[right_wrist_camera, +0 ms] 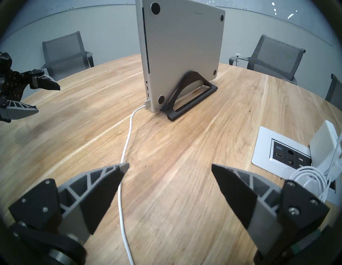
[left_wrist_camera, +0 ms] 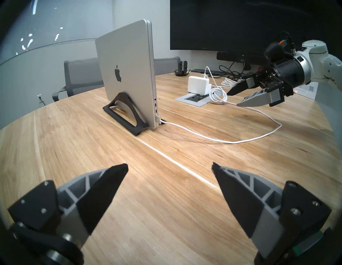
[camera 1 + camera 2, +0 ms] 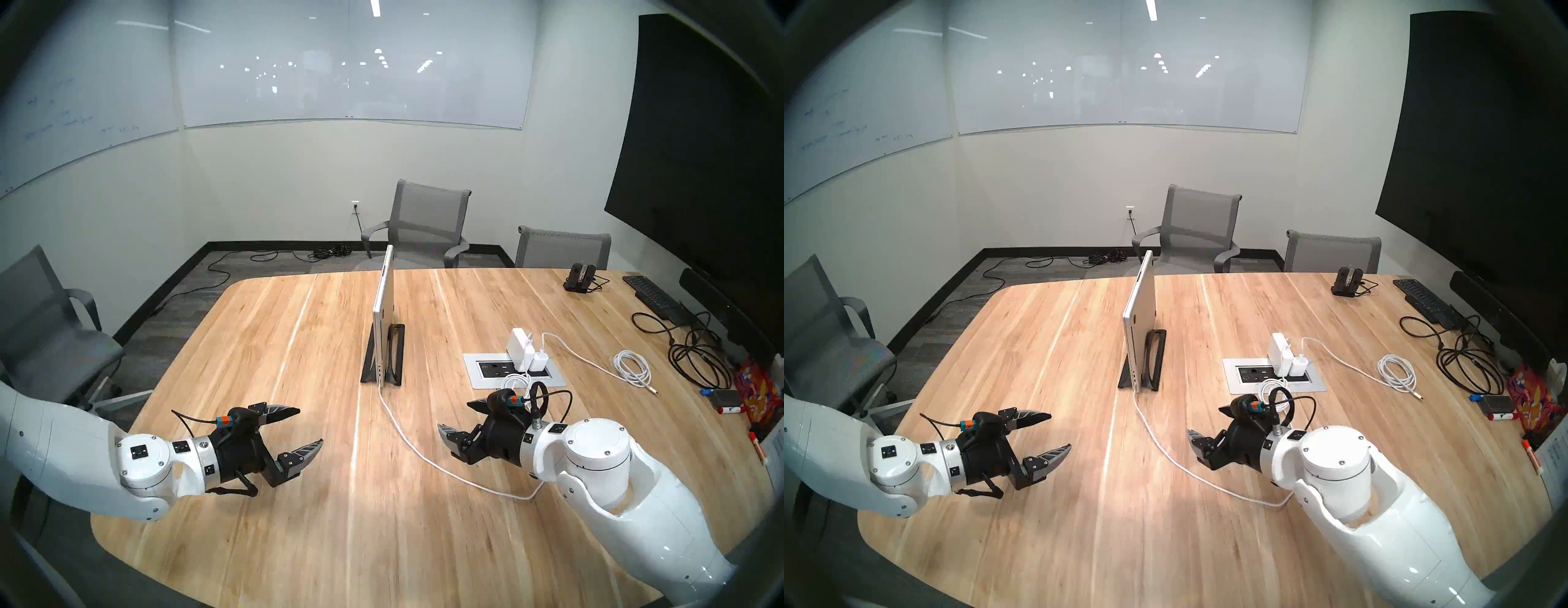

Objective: Plug the charging cable into the port of a MacBook

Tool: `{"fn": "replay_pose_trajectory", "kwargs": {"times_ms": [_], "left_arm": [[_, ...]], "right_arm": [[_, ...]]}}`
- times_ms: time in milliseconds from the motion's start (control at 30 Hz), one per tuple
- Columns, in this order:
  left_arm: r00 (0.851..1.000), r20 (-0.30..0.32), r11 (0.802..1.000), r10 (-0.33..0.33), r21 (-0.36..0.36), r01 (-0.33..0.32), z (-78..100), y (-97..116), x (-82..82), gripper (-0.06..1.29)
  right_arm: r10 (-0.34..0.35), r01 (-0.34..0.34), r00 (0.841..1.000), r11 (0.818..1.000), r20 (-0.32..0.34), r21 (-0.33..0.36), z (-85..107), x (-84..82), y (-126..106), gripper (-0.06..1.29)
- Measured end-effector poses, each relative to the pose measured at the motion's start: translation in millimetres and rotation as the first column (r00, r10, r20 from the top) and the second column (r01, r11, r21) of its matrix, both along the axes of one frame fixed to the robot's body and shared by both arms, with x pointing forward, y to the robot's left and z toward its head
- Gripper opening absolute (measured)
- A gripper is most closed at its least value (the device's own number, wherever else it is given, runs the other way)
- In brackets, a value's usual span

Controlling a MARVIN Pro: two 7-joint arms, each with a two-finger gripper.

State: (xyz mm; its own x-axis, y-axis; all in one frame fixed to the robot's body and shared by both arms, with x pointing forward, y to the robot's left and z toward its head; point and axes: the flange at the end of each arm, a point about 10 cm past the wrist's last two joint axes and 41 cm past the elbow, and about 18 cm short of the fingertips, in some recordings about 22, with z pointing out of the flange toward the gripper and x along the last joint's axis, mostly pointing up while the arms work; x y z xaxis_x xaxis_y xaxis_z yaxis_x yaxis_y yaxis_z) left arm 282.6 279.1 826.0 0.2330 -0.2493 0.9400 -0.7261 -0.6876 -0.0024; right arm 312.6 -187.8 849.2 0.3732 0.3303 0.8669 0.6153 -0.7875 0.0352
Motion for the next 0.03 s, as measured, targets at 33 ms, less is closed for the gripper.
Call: {"fn": "replay_pose_trajectory", "kwargs": {"times_ms": [33], "left_arm": [[1.0,0.0,1.0,0.0,0.0,0.0,0.0,0.0,0.0,1.21]], "right_arm": [[0.0,0.0,1.0,1.0,0.0,0.0,0.0,0.0,0.0,1.19]]}}
